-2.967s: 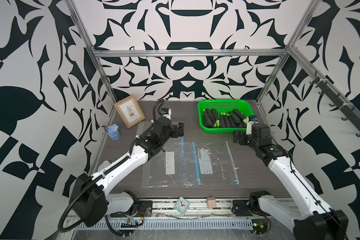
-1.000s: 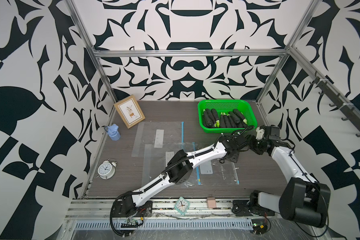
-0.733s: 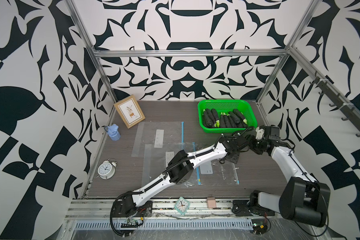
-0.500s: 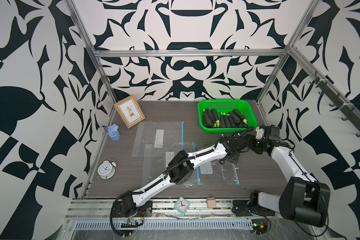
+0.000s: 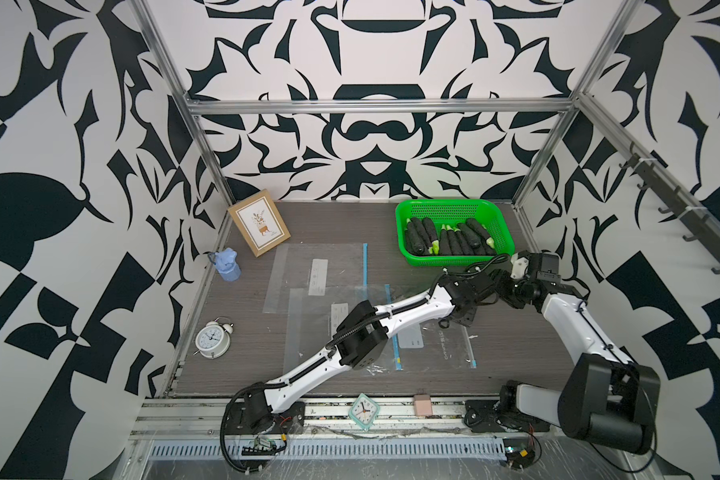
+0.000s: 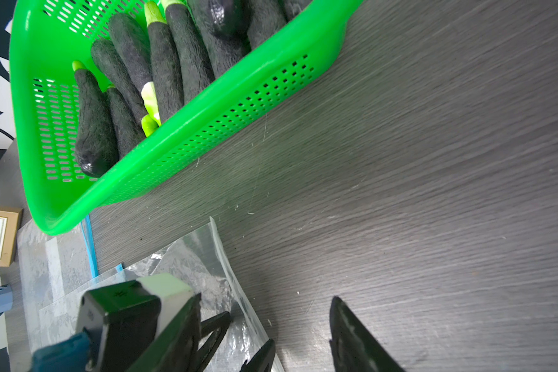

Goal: Place the eggplant in a zip-top bag and seal the zipper
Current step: Pick up the zipper food storage bag at the center of the board.

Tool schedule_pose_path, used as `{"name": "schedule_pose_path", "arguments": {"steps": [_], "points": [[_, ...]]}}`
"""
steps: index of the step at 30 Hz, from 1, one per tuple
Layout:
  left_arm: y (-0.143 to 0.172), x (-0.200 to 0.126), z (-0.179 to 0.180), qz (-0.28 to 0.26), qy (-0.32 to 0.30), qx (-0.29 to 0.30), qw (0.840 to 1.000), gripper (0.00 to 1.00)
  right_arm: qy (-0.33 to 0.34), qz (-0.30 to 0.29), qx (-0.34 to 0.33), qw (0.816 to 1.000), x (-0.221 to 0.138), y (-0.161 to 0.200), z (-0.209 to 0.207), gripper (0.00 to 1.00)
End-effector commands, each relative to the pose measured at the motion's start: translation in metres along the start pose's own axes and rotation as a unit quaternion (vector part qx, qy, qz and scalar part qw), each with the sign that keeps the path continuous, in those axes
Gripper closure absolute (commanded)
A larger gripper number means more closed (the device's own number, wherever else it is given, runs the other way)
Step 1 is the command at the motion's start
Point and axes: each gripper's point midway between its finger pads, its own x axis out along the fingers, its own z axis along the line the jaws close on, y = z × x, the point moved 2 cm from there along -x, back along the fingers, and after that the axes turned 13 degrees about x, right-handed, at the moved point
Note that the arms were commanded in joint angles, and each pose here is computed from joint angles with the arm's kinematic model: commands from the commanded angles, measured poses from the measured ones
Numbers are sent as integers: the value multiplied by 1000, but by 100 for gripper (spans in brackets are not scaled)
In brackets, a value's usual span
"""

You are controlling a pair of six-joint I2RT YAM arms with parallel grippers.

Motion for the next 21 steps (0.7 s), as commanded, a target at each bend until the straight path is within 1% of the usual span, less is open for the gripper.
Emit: {"name": "schedule_pose_path", "arguments": {"steps": [1,3,7,12,20,21], "points": [[15,7,5,25,-16,-1,1000,44,-13,-5,0,1000,-1,-4,5,36],[14,2,6,23,-18,-2,1000,48,-13,-5,0,1000,-1,-4,5,36],[15,-8,7,22,-19,-5,1000,53,-14,-4,1,1000,-2,-3,5,37],[19,-22,13,21,-24,-10,999,56,-13,0,4,1000,-2,0,4,38],[22,-43,18,19,-15,-17,1000,55,-11,6,8,1000,-1,4,1,40],[21,-45,18,18,-13,-19,1000,54,-10,6,9,1000,-1,4,1,40]]}}
